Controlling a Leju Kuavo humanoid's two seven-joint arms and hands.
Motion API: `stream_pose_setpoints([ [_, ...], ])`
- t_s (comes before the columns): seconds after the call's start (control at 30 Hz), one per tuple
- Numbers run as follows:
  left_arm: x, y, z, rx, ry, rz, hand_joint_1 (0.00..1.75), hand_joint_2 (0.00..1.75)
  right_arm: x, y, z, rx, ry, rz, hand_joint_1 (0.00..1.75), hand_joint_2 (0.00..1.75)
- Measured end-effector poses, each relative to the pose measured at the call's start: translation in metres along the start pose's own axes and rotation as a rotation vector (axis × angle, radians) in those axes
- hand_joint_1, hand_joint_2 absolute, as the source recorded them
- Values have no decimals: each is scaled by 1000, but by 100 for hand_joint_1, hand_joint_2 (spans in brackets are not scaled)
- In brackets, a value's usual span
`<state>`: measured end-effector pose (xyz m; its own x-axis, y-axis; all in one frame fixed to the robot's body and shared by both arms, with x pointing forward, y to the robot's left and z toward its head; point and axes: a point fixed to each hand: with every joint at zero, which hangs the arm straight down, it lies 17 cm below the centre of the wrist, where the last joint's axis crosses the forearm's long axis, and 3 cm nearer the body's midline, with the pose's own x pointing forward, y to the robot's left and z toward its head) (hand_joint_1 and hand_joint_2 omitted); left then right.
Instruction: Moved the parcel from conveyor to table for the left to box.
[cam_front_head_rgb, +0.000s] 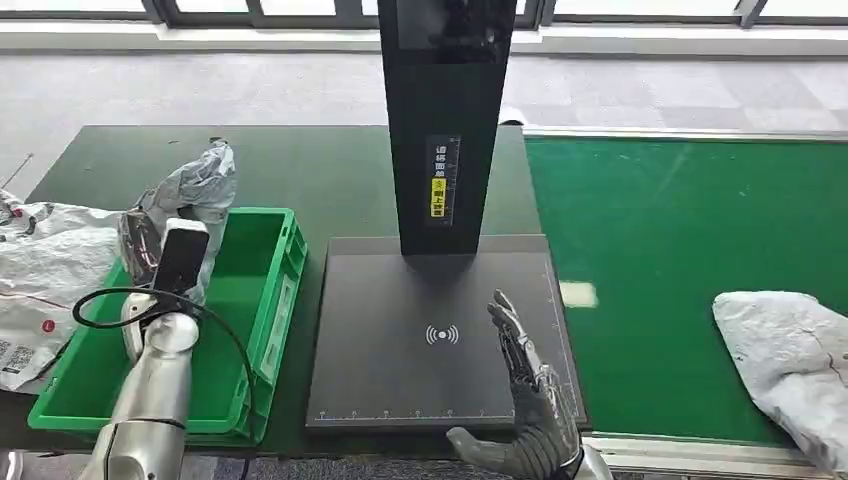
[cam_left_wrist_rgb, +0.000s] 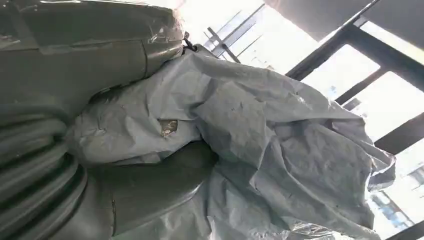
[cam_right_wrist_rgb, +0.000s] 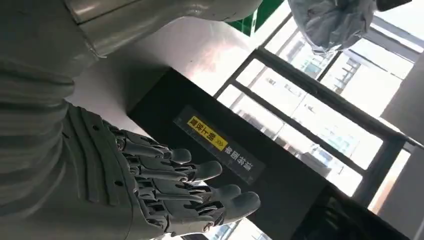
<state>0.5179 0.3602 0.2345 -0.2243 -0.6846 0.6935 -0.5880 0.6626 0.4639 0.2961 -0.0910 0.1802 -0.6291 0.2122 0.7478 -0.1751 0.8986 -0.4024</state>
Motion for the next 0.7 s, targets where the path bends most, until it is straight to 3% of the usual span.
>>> stream_pose_setpoints([
  [0.23, -9, -10, 5, -40, 35, -8, 175, 175, 3, -1, 1, -4, -6, 2, 0, 175],
  [0.27, -10, -11, 5, -41, 36, -8, 134, 175, 3, -1, 1, -3, -6, 2, 0, 175],
  [0.47, -10, -11, 5, -42, 37, -8, 134, 175, 3, -1, 1, -3, -6, 2, 0, 175],
  [0.5, -10, -11, 6, -44, 38, -8, 63, 175, 3, -1, 1, -3, -6, 2, 0, 175],
  [0.53, -10, -12, 6, -46, 39, -7, 19, 175, 3, -1, 1, -3, -6, 2, 0, 175],
  [0.57, -10, -12, 6, -46, 39, -7, 0, 175, 3, -1, 1, -4, -6, 2, 0, 175],
  [0.6, -12, -13, 7, -50, 42, -7, 0, 175, 2, -1, 1, -4, -6, 3, 0, 175],
  [0.63, -12, -14, 8, -51, 44, -5, 0, 0, 2, -2, 1, -4, -6, 3, 0, 175],
  [0.7, -9, -11, 16, -28, 45, 24, 0, 0, 1, -4, 0, -9, -5, 11, 0, 175],
])
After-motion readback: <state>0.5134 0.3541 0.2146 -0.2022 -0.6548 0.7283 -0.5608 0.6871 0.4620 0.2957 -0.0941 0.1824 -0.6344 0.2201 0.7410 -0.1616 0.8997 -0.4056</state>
